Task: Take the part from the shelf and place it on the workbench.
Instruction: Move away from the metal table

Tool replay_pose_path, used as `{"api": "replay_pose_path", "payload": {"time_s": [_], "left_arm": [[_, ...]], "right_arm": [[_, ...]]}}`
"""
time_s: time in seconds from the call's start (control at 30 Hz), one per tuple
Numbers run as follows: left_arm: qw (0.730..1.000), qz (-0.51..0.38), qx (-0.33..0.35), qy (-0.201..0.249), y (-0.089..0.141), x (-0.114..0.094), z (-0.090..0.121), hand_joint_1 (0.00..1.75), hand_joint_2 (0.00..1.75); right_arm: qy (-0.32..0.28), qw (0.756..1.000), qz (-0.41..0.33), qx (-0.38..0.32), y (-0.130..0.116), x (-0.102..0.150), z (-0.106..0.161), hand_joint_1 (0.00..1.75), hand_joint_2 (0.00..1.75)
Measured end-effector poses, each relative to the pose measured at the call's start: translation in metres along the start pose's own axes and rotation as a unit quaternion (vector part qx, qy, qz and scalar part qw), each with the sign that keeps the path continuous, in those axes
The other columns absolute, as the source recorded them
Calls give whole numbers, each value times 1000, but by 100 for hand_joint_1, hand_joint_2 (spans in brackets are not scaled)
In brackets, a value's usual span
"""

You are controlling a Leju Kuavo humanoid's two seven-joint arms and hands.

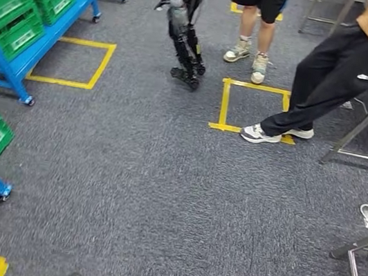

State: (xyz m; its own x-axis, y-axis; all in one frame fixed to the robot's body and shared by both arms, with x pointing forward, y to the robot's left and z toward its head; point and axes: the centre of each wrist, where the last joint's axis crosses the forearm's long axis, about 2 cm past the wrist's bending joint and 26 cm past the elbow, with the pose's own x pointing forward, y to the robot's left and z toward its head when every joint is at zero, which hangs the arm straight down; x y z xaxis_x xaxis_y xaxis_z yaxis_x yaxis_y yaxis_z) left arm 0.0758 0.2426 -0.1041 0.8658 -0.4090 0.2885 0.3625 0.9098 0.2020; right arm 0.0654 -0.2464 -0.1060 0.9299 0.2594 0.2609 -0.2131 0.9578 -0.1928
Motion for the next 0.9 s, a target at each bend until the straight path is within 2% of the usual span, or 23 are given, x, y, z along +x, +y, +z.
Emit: {"api": "replay_pose_path", "payload": {"time_s": [0.9], "left_arm": [[1000,-3,2,1,1,0,0,0,0]], "right_arm": [[-5,1000,7,2,0,4,0,0,0]]}}
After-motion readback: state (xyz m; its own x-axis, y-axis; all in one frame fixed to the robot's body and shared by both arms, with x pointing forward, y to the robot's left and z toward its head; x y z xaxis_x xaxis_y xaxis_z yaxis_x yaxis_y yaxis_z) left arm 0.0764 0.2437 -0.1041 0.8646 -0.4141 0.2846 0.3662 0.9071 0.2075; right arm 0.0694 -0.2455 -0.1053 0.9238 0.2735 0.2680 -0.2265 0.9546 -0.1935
